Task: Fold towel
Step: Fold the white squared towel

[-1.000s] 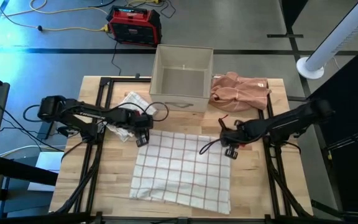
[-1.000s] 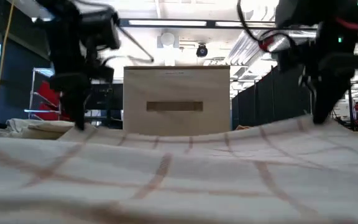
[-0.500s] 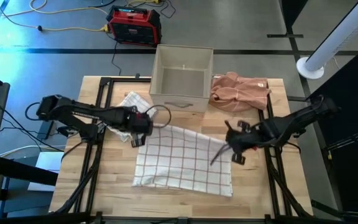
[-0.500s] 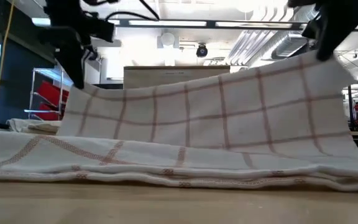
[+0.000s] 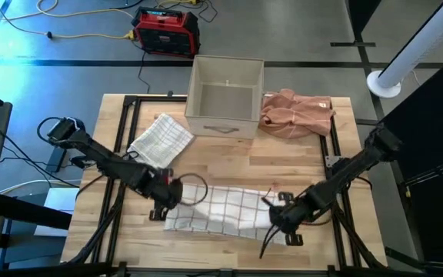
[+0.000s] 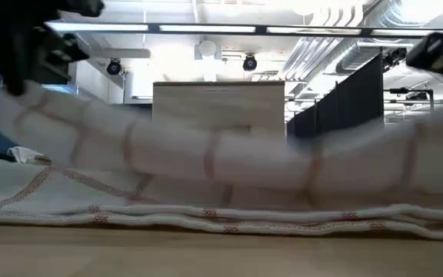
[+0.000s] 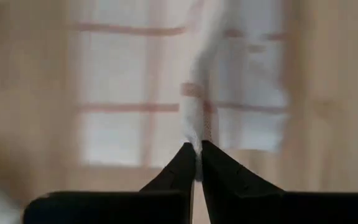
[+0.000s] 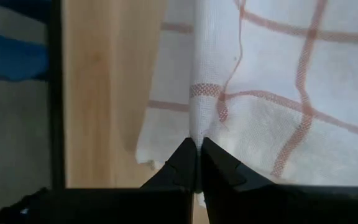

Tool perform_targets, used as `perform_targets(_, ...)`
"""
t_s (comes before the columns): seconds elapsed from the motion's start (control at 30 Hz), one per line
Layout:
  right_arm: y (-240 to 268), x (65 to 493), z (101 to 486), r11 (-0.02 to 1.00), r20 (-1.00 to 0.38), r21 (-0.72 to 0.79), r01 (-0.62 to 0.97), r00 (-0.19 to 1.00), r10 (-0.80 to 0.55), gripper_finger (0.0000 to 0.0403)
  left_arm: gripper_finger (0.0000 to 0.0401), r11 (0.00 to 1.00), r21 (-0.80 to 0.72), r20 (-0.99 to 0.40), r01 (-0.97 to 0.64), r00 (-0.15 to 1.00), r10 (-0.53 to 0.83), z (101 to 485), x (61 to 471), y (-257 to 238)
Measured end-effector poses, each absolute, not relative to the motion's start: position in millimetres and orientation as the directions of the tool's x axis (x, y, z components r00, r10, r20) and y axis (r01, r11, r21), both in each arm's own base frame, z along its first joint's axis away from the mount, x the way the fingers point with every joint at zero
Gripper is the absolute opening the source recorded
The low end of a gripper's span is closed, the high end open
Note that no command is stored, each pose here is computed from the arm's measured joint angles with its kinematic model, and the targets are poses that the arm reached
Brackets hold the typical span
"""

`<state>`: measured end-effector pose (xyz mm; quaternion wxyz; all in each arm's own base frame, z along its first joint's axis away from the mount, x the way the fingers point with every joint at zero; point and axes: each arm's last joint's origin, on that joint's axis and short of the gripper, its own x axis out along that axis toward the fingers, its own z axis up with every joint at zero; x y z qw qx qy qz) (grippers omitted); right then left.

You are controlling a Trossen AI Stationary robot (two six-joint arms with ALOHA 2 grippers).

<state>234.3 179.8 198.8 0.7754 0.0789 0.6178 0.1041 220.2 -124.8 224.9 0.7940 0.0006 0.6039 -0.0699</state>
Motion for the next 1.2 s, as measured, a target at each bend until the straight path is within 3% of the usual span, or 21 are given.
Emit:
perform_targets(0.33,187,238,170,0.956,-0.956,0.288,-0.055,0.044,0.291,0.0013,0.0020,0.935,-0.317,-0.913,0.159,0.217,-0.347,195,210,-143)
perform_targets(0.63,182,228,171,0.951,-0.947,0.309,-0.017,-0.090,0.307,0.0130,0.0148,0.830,-0.543,-0.816,0.125,0.154,-0.557,198,212,-153)
perform_targets(0.77,172,223,185,0.955,-0.942,0.289,0.059,-0.160,0.295,0.0161,0.0187,0.819,-0.572,-0.814,0.052,0.088,-0.574,201,206,-148)
perform_targets(0.87,165,223,205,0.957,-0.959,0.273,0.094,-0.047,0.278,0.0165,0.0195,0.882,-0.471,-0.875,-0.009,0.132,-0.466,201,202,-140)
perform_targets(1.0,156,225,222,0.956,-0.945,0.238,0.172,0.267,0.188,0.0144,0.0188,0.968,-0.246,-0.922,-0.056,0.321,-0.216,202,205,-134)
perform_targets(1.1,147,225,211,0.925,-0.913,0.239,0.295,0.392,0.111,0.0100,0.0170,0.974,-0.213,-0.896,-0.081,0.414,-0.161,191,211,-129)
perform_targets(1.2,141,223,188,0.884,-0.895,0.273,0.379,0.438,0.088,0.0035,0.0140,0.957,-0.263,-0.865,-0.123,0.470,-0.178,172,211,-122)
